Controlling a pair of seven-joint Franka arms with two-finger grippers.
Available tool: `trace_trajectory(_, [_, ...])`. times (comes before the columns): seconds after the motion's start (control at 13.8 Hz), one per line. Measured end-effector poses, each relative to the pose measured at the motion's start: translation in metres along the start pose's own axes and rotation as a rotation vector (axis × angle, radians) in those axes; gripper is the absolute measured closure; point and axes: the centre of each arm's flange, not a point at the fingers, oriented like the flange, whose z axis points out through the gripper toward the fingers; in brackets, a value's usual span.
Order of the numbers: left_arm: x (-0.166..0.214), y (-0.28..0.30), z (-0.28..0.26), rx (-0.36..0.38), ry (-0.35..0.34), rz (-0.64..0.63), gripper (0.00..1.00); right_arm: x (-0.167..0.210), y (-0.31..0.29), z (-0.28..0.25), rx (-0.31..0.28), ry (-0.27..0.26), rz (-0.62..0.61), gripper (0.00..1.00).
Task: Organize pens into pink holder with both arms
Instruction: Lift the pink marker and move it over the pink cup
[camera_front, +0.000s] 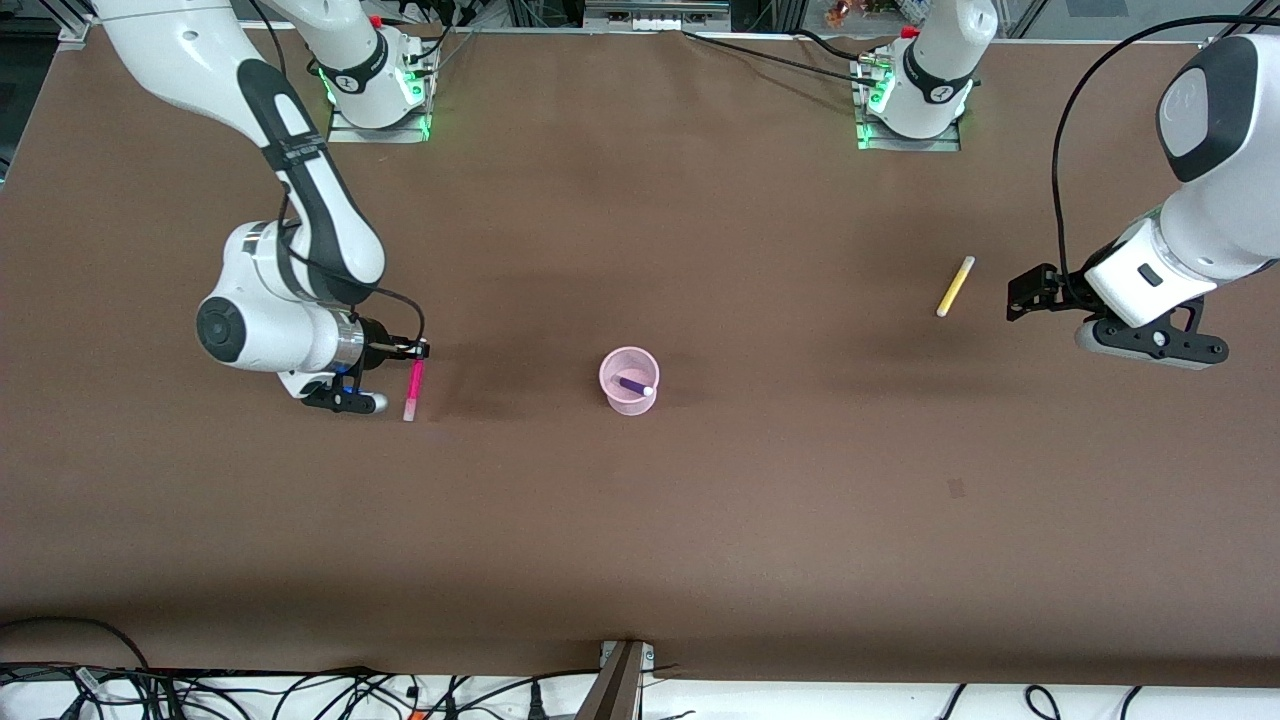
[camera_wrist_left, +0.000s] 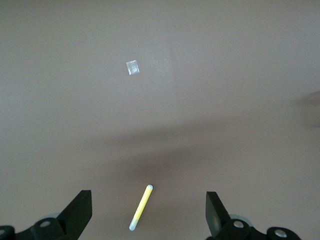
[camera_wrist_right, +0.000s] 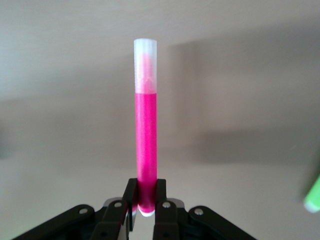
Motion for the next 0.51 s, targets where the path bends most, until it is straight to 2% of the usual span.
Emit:
trace_trajectory(0.22, [0.003, 0.009, -0.036, 0.002, 0.035, 0.016, 0.00, -0.007, -0.027, -0.017, 0.093, -0.087, 0.149, 0.82])
trace_trajectory(0.36, [0.000, 0.013, -0.071, 0.002, 0.041, 0.023, 0.00, -0.016, -0.061, -0.031, 0.187, -0.162, 0.257, 0.82])
trace_trajectory(0.51, [-0.001, 0.015, -0.084, 0.002, 0.046, 0.027, 0.00, -0.030, -0.103, -0.040, 0.266, -0.228, 0.334, 0.82])
